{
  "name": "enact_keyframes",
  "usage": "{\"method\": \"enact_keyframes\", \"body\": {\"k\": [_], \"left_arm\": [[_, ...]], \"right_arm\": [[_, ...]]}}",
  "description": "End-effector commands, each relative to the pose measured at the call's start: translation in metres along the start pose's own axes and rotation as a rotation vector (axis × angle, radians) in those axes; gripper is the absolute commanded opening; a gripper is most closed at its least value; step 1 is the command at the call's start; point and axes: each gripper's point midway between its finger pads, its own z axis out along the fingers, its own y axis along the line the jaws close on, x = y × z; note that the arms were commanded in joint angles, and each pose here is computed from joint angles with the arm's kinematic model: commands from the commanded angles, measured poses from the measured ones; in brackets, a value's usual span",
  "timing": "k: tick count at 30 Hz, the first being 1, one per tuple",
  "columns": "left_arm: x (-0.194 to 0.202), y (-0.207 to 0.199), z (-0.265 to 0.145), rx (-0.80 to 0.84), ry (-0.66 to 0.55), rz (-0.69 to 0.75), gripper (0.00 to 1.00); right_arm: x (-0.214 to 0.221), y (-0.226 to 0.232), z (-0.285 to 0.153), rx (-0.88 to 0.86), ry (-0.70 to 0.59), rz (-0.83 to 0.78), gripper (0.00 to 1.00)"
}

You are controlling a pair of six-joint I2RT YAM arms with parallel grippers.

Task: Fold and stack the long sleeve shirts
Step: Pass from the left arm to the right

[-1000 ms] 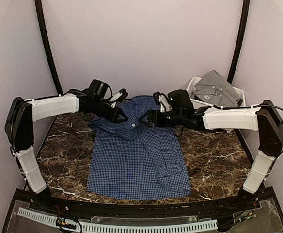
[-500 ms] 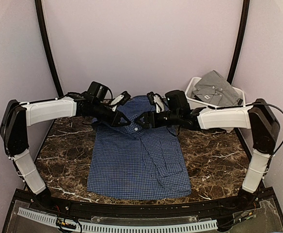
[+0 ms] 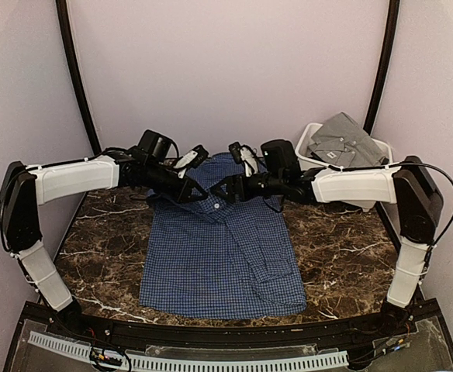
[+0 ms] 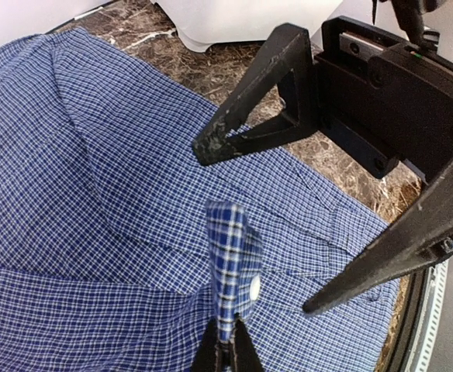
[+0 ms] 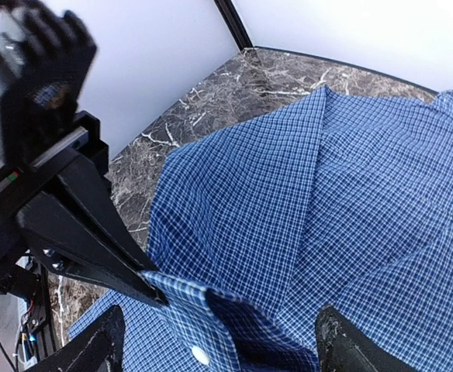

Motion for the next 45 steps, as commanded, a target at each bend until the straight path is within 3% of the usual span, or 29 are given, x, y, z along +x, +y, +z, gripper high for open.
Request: {"method": "enact_keyframes", "body": {"k": [1,7,11,17,27,34,45], "left_arm": [[-0.02,-0.004,-0.018,-0.116,-0.086,0.083,0.0],[-0.034,0.002,-0.027,-0.261,-0.215,0.099,0.0],[-0.043,0.002,-0.03,-0.377,-0.276,0.15,0.0],[-0.05,0.007,-0.039,-0.629,-0.325,0.279,0.0],[-0.026,-0.025,-0.017,-0.803,-0.306,0.464,0.0],[-0.009,-0.054,0.009,-0.772,-0.282,0.531,0.0],[0.014,-0.053,0.041,-0.734,-0.199,0.548,0.0]], "right_arm": [[-0.023,-0.006,-0.024,0.052,-0.048,0.126,0.81],[-0.019,-0.015,-0.054,0.057,-0.056,0.44,0.82],[0.0,0.004,-0.048,-0.049,0.033,0.625,0.77],[0.007,0.01,-0.047,-0.119,0.033,0.803,0.76],[0.028,0.002,-0.042,-0.153,0.018,0.973,0.79],[0.041,-0.003,-0.038,-0.157,0.019,1.016,0.81],[0.059,-0.01,-0.054,-0.106,-0.014,1.059,0.83]]}}
